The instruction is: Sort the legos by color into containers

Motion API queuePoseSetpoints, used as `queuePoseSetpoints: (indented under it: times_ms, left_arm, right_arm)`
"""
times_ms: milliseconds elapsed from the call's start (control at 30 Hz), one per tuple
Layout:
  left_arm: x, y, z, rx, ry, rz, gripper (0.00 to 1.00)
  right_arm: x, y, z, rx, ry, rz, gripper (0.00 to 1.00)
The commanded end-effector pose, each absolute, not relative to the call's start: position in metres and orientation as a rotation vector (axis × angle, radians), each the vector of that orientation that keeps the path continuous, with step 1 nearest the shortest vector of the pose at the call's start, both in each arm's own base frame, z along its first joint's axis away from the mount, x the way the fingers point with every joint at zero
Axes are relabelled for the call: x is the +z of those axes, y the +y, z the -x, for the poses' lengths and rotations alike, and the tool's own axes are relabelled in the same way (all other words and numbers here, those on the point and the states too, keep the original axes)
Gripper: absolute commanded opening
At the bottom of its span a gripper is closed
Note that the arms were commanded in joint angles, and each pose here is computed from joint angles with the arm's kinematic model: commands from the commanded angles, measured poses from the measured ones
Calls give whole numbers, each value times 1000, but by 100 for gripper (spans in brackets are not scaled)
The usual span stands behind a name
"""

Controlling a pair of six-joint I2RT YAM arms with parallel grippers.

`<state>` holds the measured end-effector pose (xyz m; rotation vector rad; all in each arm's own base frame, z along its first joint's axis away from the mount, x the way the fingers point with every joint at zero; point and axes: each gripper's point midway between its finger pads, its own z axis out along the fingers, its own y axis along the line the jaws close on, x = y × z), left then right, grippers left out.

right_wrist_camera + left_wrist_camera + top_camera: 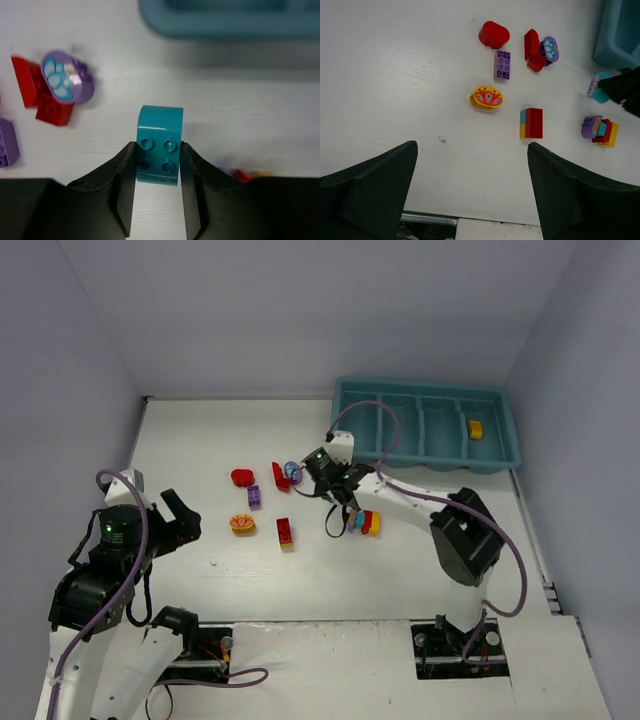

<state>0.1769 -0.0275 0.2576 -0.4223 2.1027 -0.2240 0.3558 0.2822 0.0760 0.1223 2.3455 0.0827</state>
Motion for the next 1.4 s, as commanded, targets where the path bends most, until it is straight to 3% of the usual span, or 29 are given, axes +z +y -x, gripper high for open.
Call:
queuePoseSetpoints:
  times_ms: [0, 233, 300, 467, 567, 667, 700, 833, 900, 967, 1133, 1267, 1367]
  left_arm:
    - [268, -31, -181, -246, 2079, 412, 84]
    - [271, -33, -185, -249, 2075, 385, 84]
    - [271, -33, -187, -246, 2075, 383, 84]
    - [270, -34, -196, -228, 2089, 373, 84]
    - [267, -35, -202, -214, 2107, 370, 84]
    - [266, -35, -207, -208, 2112, 374, 84]
    - [265, -36, -209, -203, 2119, 371, 84]
    - [263, -37, -214, -202, 2127, 380, 84]
    - [261, -38, -216, -206, 2133, 385, 84]
    - [259, -40, -218, -206, 2142, 386, 84]
    - [250, -42, -226, -201, 2164, 400, 84]
    - [243, -45, -234, -203, 2178, 401, 84]
    - [244, -45, -240, -196, 2177, 413, 84]
  right_arm:
    - [200, 232, -407, 110, 2084, -157, 0]
    - [264, 72, -487, -68, 1908, -66, 0]
    - [275, 52, -504, -49, 1880, -47, 0]
    - [250, -14, -550, -124, 1920, -84, 0]
    - [233, -14, -573, -87, 1942, -64, 0]
    - [213, -39, -592, -141, 1963, -105, 9]
    - [197, -44, -598, -158, 1988, -106, 21]
    - [193, -46, -615, -152, 1982, -91, 49]
    - [200, -45, -621, -138, 1963, -96, 69]
    - [211, -36, -623, -83, 1942, -77, 78]
    - [255, 5, -603, 51, 1884, 3, 79]
    - [288, 94, -556, 229, 1840, 194, 78]
    - [280, 173, -508, 397, 1849, 385, 78]
